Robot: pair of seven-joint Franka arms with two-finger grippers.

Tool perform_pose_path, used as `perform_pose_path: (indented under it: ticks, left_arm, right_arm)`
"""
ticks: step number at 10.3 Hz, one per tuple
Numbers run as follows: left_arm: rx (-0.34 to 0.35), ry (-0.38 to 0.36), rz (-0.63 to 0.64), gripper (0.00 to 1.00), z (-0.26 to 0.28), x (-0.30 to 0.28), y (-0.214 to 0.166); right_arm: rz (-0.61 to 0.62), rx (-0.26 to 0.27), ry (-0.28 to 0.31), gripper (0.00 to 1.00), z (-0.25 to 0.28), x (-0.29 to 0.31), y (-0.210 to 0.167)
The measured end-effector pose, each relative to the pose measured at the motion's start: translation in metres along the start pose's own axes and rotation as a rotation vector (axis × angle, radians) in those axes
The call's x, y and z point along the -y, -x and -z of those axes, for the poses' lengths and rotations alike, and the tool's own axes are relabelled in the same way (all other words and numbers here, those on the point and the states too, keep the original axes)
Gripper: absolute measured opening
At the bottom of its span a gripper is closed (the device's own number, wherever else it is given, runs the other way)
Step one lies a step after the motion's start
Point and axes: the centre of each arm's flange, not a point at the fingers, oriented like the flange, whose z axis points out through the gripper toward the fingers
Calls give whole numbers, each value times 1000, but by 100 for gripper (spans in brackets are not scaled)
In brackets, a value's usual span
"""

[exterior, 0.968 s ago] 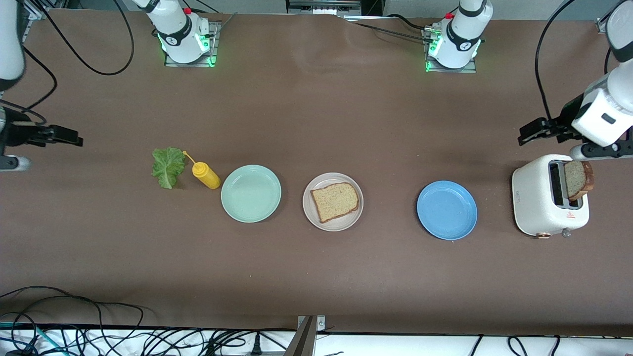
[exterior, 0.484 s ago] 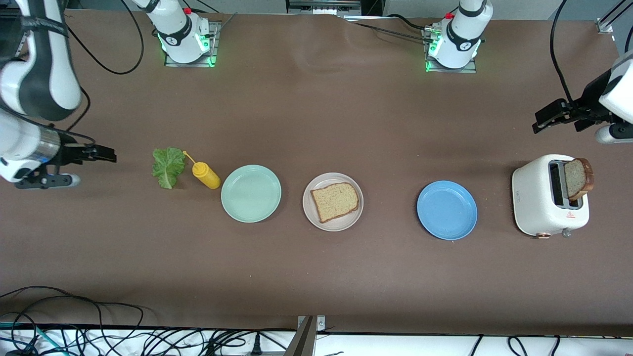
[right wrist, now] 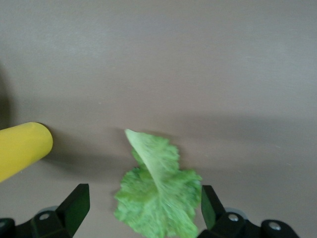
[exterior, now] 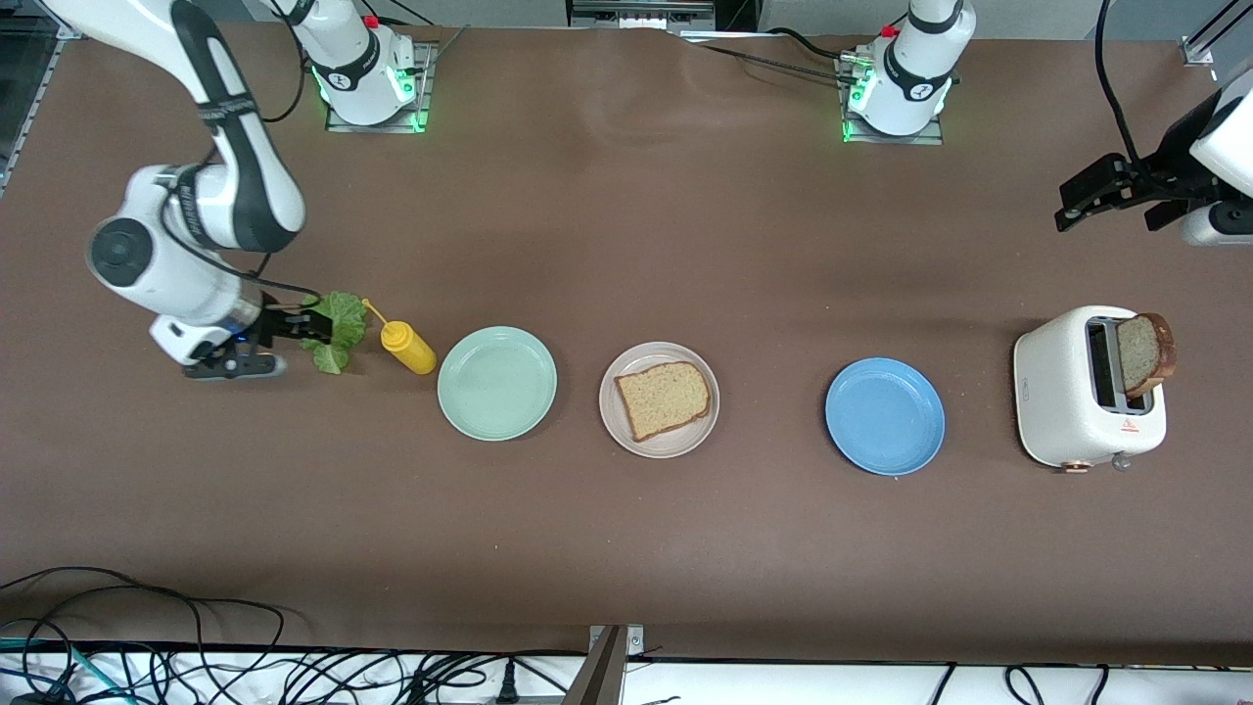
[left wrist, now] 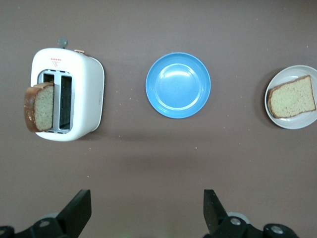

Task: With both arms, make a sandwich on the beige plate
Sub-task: 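Raise the left gripper while the right gripper reaches the lettuce leaf, then grasp the lettuce leaf with the right gripper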

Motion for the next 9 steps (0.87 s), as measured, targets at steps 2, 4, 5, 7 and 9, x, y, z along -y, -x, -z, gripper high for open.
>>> perform_pose_path:
  ticks: [2,4,5,7,9]
  left_arm:
    - [29,-2,-1,100,-5,2,1]
    - [38,-2,2,100,-9,4,-2]
    - [40,-2,2,100,-10,4,-3]
    - [45,-2,2,100,-13,5,-5]
    - [46,-1,-7,100,-13,10,-5]
  right_arm:
    - [2,-38,9,100,-27,-1,1]
    - [23,-59,17,100,-60,0,18]
    - [30,-56,18,100,-66,0,22]
    - [36,-55,20,84,-67,-2,23]
    - [28,-53,25,55,-68,-10,24]
